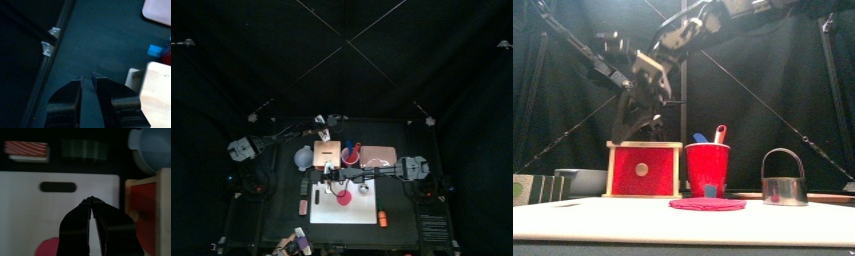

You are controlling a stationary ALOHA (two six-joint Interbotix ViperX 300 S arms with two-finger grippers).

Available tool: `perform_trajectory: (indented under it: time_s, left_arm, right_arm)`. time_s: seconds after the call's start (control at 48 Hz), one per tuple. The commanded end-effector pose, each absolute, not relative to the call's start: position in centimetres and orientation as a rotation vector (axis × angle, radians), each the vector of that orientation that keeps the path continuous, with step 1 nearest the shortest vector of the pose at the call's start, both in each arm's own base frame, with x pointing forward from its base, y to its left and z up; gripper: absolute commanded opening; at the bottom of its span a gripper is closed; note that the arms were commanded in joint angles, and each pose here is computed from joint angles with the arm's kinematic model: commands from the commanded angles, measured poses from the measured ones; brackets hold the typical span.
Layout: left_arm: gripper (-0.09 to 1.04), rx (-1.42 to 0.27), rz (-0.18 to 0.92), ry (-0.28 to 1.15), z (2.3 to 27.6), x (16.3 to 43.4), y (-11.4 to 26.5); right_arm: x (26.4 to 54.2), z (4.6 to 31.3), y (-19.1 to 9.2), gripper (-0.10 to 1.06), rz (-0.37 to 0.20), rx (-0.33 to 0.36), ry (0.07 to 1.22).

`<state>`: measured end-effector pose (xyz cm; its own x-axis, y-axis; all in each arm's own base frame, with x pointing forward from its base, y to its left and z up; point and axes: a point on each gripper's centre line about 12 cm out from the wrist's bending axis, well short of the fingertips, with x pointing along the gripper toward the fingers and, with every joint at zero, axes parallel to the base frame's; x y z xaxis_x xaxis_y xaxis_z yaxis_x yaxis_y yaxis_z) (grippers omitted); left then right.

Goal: Get the cutter from the drawer then cut the dough then place the extra dough in the bowl
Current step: Cut the dough

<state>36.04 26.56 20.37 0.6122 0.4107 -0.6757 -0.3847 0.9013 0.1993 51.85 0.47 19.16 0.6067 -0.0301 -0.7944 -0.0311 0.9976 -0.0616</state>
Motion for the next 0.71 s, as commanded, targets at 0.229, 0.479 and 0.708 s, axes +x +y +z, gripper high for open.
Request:
perform_trajectory:
  time_s: [0.229,0.479,0.708]
  left_arm:
    - [0.64,0.051,0.543,0.463,24.6,34.1,22.5]
    - [0.64,-0.039,0.530,0.269,25.0,33.1,15.7]
    - [0.64,0.008,0.419,0.113,26.7,32.6,9.4]
  right_arm:
    - [44.0,22.6,0.5,0.48,-0.096,0.106,0.924]
    - [38.1,22.5,1.6,0.70,-0.131,0.188,0.980]
    - [34.5,20.4,1.6,0.98,-0.181,0.229,1.095]
